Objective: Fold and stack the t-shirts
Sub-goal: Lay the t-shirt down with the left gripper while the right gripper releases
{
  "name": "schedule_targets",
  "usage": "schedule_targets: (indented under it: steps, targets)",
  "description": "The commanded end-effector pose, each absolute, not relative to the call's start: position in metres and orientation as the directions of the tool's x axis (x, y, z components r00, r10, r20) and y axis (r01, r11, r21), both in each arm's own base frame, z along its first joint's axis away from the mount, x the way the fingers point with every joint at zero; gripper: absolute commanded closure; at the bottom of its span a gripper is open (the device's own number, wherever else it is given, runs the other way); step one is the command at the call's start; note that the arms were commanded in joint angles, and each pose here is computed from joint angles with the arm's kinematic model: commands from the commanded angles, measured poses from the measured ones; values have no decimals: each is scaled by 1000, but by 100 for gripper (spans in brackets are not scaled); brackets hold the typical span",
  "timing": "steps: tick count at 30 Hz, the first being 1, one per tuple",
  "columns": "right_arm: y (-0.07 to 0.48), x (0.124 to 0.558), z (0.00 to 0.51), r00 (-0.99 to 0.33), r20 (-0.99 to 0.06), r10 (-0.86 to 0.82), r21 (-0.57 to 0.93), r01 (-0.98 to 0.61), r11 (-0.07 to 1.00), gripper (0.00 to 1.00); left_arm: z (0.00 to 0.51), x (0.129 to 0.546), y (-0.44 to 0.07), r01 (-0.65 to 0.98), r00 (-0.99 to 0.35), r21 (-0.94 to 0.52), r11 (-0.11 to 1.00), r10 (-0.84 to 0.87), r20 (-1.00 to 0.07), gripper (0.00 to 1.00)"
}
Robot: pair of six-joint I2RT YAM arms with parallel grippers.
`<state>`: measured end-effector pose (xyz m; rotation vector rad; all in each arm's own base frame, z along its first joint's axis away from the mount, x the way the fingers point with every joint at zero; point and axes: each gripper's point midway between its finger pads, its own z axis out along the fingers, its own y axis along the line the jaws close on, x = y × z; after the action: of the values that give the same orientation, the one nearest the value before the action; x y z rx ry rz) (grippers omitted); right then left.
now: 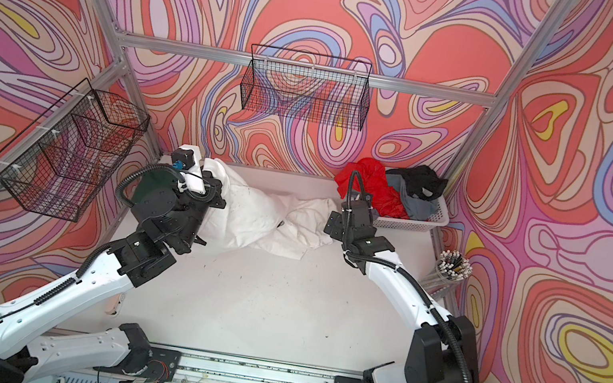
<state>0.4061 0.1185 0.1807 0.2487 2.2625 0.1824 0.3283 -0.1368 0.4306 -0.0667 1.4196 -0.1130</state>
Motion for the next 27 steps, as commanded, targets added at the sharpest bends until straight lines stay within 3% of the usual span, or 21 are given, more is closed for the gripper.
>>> schedule_targets:
  steps: [1, 10, 14, 20, 27]
  targets:
    - [138, 402, 159, -686, -679, 262, 285, 82, 955, 2, 454, 313, -106, -74, 226, -116, 991, -96, -969, 100]
    - [194, 386, 116, -770, -611, 182, 305, -16, 952, 4, 434, 325, -116, -73, 172, -89, 993, -75, -982, 100]
    - [235, 372, 105, -797, -591, 125, 347, -112, 931, 19, 429, 326, -117, -74, 163, -91, 993, -78, -984, 100]
    - [295, 349, 93, -821, -571, 18, 388, -251, 887, 58, 422, 328, -120, -66, 141, -86, 994, -76, -987, 100]
    - [330, 343, 77, -850, -526, 5, 471, -287, 834, 63, 419, 328, -120, -68, 136, -86, 994, -76, -988, 100]
